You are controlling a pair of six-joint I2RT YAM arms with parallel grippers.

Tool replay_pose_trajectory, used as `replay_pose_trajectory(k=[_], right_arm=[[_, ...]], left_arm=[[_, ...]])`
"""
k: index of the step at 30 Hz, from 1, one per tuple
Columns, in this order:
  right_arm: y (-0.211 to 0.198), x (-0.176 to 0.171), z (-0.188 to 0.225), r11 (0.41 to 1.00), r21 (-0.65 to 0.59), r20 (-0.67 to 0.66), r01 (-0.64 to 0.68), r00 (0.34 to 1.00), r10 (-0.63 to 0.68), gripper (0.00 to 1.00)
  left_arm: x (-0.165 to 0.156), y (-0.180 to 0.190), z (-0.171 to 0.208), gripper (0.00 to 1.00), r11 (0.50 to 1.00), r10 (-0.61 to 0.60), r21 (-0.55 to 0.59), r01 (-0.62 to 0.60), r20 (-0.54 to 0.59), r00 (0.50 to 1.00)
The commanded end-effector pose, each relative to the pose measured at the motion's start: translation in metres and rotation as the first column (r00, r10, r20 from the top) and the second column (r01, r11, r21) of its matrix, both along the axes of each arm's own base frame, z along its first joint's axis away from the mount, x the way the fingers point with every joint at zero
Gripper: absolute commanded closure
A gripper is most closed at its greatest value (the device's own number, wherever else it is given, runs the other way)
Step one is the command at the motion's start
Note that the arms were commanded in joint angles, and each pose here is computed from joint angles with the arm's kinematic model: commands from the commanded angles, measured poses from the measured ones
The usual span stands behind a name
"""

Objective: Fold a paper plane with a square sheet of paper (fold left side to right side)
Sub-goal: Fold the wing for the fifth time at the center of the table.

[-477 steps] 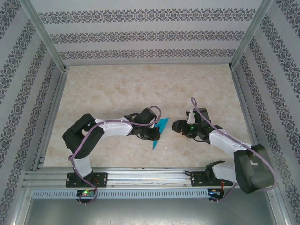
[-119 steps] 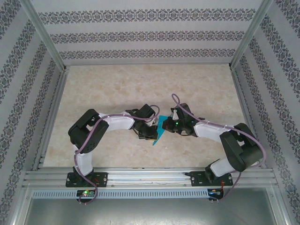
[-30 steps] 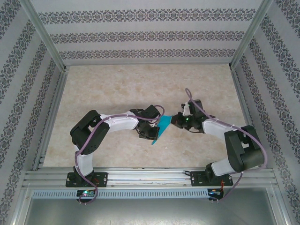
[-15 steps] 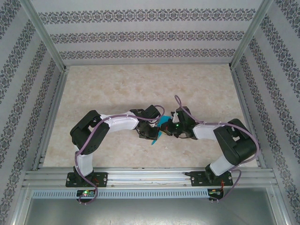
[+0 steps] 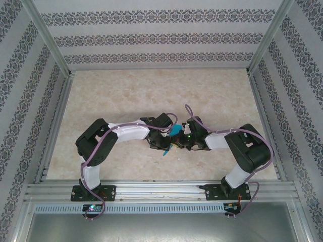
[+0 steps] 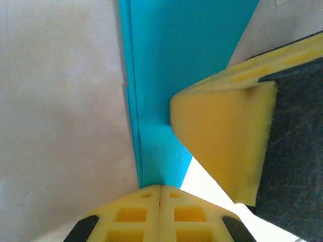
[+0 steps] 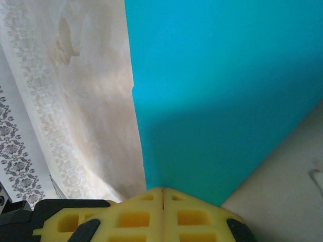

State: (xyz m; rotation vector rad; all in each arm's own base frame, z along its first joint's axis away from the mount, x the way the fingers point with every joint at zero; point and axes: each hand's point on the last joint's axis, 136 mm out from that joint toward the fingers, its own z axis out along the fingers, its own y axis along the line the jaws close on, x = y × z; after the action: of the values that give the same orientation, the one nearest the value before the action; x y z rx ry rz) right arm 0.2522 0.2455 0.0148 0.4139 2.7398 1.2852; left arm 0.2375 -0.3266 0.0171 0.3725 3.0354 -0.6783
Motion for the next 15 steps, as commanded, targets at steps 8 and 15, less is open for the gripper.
replay_pose_trajectory(k=[8, 15], right_arm=[[-0.032, -0.036, -0.056, 0.98, -0.197, -0.141, -0.015, 0.99, -0.014, 1.0], [-0.033, -0.035, -0.055, 0.978, -0.208, -0.138, -0.024, 0.99, -0.005, 1.0]], left_arm=[[-0.007, 0.019, 0.025, 0.95, 0.998, 0.061, -0.012, -0.062, -0.055, 0.997], [-0.014, -0.004, 0.043, 0.95, 0.977, 0.074, -0.188, -0.096, -0.12, 0.99]])
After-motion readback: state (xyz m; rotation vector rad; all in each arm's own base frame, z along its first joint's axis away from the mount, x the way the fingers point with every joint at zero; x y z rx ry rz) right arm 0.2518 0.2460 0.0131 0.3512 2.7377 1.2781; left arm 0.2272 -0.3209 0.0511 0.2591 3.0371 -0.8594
